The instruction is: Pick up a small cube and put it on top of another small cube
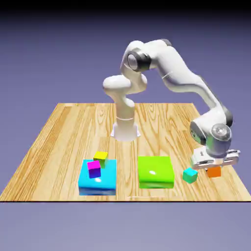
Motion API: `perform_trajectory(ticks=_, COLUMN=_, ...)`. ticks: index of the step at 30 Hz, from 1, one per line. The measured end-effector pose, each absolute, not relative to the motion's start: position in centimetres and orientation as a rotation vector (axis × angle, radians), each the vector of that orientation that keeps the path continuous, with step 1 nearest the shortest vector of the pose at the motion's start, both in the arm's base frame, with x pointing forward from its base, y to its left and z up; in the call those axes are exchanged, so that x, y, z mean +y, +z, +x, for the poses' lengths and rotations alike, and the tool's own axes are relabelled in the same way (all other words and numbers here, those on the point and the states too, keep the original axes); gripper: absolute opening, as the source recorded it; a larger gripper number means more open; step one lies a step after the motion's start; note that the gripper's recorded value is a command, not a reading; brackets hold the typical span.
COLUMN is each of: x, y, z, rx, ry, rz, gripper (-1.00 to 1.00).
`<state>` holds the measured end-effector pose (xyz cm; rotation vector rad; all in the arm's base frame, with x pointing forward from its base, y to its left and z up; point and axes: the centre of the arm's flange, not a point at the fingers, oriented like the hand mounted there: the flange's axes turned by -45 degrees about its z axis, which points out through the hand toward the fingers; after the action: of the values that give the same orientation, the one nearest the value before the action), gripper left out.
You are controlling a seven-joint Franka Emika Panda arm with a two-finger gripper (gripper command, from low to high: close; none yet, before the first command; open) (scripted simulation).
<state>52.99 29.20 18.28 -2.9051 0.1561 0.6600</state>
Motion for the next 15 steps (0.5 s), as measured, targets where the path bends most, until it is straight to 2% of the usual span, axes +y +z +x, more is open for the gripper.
perform_trajectory(ticks=4, x=15.4, y=20.6, z=58.0, rx=0.457, ry=0.733, rz=-2.856, gripper=-1.00)
perform_trajectory(ticks=7, x=4.7, y=22.8, z=59.4, rx=0.673, ry=0.784, rz=-2.777, gripper=-1.00)
perform_trajectory(ticks=11, x=-9.2, y=26.4, z=58.2, rx=0.936, ry=0.833, rz=-2.624, gripper=-1.00)
perform_trajectory(ticks=15, x=-21.0, y=29.8, z=53.9, rx=1.140, ry=0.886, rz=-2.444, gripper=-1.00)
